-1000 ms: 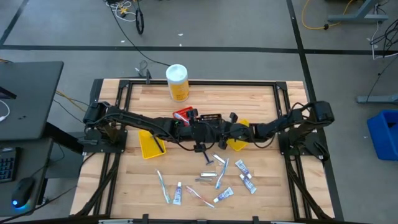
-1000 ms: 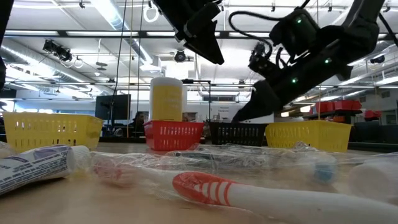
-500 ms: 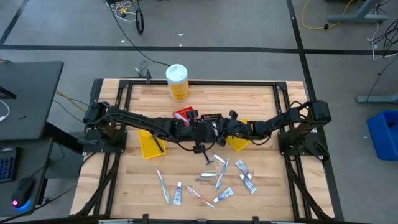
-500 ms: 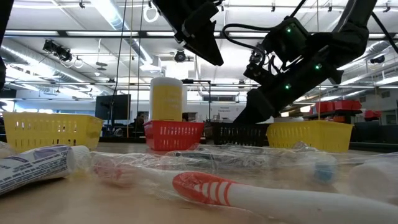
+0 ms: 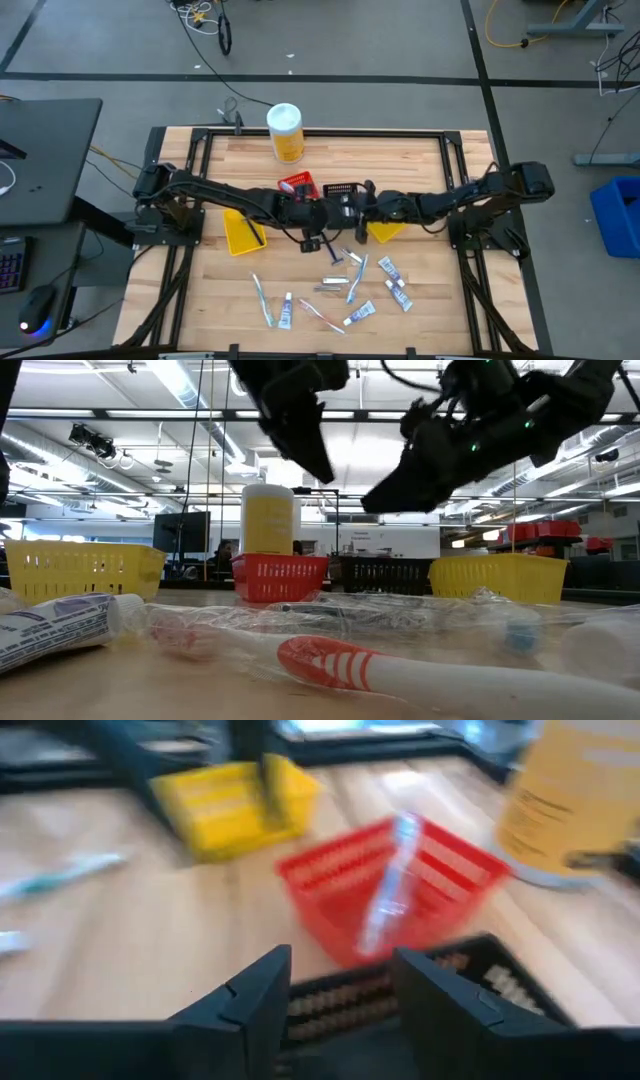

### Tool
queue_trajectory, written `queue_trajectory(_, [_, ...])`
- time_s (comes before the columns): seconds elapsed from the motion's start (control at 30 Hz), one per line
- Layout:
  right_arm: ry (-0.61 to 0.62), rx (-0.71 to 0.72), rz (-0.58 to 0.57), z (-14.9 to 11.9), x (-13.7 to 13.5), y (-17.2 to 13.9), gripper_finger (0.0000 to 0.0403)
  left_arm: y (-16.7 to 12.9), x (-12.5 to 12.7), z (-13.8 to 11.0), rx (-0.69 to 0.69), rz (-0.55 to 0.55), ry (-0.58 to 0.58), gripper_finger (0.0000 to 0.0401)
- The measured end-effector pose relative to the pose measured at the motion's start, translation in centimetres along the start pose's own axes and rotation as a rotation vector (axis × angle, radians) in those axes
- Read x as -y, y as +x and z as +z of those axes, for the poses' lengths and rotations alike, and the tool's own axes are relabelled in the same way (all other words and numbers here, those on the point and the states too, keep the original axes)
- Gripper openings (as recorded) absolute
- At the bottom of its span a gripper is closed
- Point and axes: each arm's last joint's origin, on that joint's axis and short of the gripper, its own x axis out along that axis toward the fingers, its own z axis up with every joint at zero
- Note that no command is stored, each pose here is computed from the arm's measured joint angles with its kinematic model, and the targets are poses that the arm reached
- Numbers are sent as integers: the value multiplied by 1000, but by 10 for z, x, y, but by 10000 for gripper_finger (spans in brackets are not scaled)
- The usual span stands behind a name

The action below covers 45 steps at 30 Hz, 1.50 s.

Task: Pick & Place Travel size toiletries
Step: Put the white toothpaste into the right yellow bin

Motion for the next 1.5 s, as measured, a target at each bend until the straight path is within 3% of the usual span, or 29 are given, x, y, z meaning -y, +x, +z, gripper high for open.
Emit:
queue_trajectory(0.23, [-25, 40, 168, 10, -20, -14, 188, -37, -3, -12, -82, 13, 39, 165])
queue_trajectory(0.4, [-51, 6, 304, 6, -37, -19, 192, -75, -13, -20, -75, 27, 94, 165])
queue_trajectory(0.5, [-55, -25, 339, 3, -43, -21, 192, -90, -19, -26, -17, -3, 70, 165])
queue_trajectory(0.73, [-1, -134, 404, -6, -56, -30, 173, -80, -12, -60, 138, -131, 8, 165])
queue_trajectory(0.9, [126, -229, 471, -8, -68, -43, 166, -62, -6, -74, 231, -164, -38, 165])
queue_trajectory(1.2, [382, -542, 463, -23, -90, -86, 163, -57, -4, -73, 295, -166, -62, 165])
queue_trajectory(1.3, [461, -687, 391, -35, -93, -96, 161, -58, -4, -69, 328, -167, -58, 165])
queue_trajectory(1.5, [506, -910, 191, -58, -91, -106, 160, -60, -5, -65, 374, -138, -57, 165])
